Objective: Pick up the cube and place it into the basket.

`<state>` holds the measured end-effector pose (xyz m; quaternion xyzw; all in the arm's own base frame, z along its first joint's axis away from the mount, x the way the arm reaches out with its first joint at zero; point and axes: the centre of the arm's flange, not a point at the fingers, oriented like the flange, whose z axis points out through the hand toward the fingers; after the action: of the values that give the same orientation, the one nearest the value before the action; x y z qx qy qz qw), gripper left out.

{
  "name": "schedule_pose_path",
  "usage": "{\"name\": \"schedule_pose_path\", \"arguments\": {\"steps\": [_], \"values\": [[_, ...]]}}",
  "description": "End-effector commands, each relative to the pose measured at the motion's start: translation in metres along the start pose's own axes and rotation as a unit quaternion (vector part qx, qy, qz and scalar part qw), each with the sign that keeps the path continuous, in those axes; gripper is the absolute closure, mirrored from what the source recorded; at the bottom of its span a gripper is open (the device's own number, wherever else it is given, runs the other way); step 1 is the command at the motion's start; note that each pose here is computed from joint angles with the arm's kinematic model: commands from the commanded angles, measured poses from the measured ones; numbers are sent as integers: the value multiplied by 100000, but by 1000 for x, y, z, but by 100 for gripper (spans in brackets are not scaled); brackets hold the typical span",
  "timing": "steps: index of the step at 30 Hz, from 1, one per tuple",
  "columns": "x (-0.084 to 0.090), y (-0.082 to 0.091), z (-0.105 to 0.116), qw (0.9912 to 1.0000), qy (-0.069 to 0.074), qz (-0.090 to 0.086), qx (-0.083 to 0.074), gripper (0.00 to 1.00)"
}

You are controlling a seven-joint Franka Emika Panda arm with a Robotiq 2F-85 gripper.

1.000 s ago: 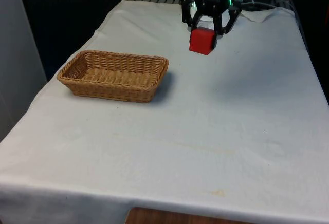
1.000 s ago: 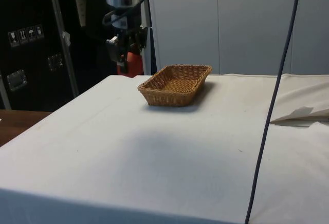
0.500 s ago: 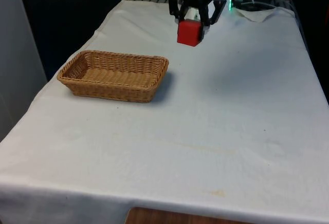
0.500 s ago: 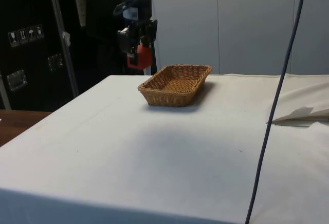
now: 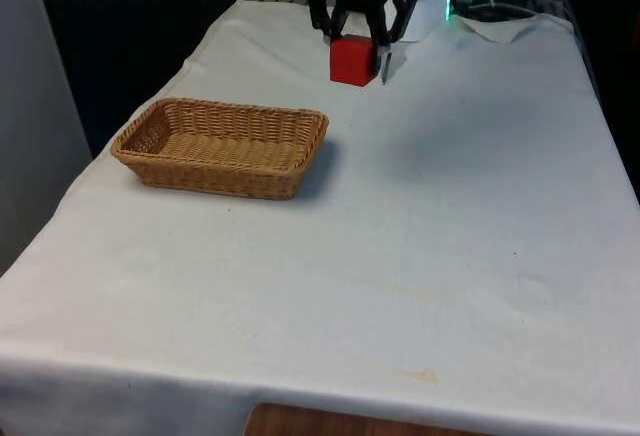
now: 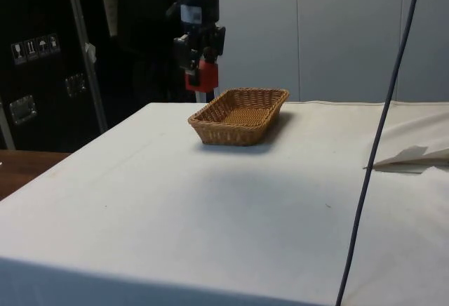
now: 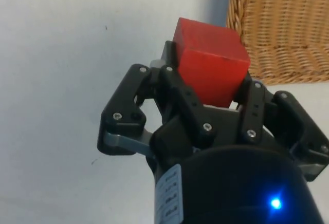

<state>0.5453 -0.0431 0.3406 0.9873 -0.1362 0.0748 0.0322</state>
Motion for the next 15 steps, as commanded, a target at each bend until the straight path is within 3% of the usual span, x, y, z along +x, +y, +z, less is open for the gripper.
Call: {"name": "schedule_pose_path", "arguments": {"steps": [1, 3, 4, 12, 13, 15], "values": [[-2, 2, -1, 99995, 253, -135, 966, 100], [0, 4, 1, 99999, -235, -138, 373, 100], [-3, 7, 1, 99991, -10, -266, 1318, 100], [-6, 29, 5, 99953, -993, -1196, 2646, 100], [-4, 26, 6, 99969, -1283, -1045, 1876, 100], [-7, 35, 6, 99943, -1165, -1369, 2865, 100]]}}
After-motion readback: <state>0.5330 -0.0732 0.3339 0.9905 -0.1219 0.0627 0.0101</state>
